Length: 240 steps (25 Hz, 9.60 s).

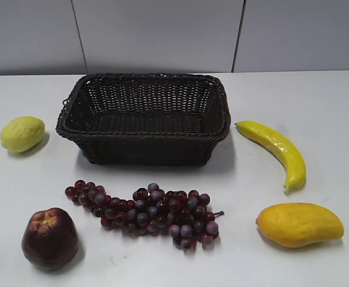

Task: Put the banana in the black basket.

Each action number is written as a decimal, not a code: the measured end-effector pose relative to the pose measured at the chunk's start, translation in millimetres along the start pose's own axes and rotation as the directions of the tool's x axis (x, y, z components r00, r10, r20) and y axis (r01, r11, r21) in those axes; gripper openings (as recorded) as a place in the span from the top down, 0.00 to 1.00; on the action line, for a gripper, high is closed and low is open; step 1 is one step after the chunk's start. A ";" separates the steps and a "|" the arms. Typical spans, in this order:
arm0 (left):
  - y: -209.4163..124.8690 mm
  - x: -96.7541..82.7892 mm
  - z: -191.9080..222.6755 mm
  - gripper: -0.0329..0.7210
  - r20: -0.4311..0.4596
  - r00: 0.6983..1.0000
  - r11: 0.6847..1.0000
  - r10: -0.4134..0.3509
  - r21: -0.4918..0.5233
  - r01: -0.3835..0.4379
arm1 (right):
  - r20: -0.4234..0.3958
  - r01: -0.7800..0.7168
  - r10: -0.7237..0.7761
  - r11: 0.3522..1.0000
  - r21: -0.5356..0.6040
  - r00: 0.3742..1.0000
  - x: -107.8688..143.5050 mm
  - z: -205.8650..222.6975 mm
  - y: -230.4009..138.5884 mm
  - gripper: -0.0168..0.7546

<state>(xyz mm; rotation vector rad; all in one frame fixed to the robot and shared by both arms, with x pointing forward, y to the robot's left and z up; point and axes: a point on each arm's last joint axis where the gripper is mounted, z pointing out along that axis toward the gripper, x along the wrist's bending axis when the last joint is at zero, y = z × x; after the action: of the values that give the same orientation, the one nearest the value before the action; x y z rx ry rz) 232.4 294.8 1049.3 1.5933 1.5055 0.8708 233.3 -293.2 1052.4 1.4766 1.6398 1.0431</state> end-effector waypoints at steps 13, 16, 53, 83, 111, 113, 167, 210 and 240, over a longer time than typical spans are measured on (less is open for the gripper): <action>0.0 0.0 0.0 0.69 0.000 1.000 1.000 0.000 0.000 0.000 | 0.000 0.000 0.000 1.000 0.000 1.000 0.0 0.0 0.0 0.21; 0.0 0.0 0.0 0.69 0.000 1.000 1.000 0.000 0.000 0.000 | 0.000 0.000 0.000 1.000 -0.001 1.000 0.0 0.0 0.1 0.21; 0.0 0.0 0.0 0.69 0.000 1.000 1.000 0.000 0.000 0.000 | -0.018 -0.019 0.039 0.781 0.624 0.999 -16.1 300.4 107.0 0.21; 0.0 0.0 0.0 0.69 0.000 1.000 1.000 0.000 0.000 0.000 | -0.195 0.224 -0.112 0.567 0.793 0.974 39.3 440.5 56.6 0.19; 0.0 0.0 0.0 0.69 0.000 1.000 1.000 0.000 0.000 0.000 | -0.204 0.209 -0.066 0.503 0.839 0.977 44.1 445.4 66.4 0.53; 0.0 0.0 0.0 0.69 0.000 1.000 1.000 0.000 0.000 0.000 | -0.208 0.213 -0.068 0.517 0.829 0.976 45.5 444.2 85.1 0.53; 0.0 0.0 0.0 0.69 0.000 1.000 1.000 0.000 0.000 0.000 | -0.524 0.581 -0.337 0.696 0.421 0.782 204.2 383.8 195.4 0.22; 0.0 0.0 0.0 0.69 0.000 1.000 1.000 0.000 0.000 0.000 | -0.031 0.035 -0.023 0.869 0.494 0.999 8.4 84.3 67.0 0.22; 0.0 0.0 0.0 0.69 0.000 1.000 1.000 0.000 0.000 0.000 | 0.070 -0.069 0.069 0.998 0.003 0.995 0.7 -0.2 -0.2 0.22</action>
<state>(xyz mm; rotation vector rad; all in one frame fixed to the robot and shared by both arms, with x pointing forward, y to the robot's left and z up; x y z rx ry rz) 232.4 294.8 1049.3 1.5933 1.5055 0.8708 233.0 -292.5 1052.3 1.5656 1.5537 1.0128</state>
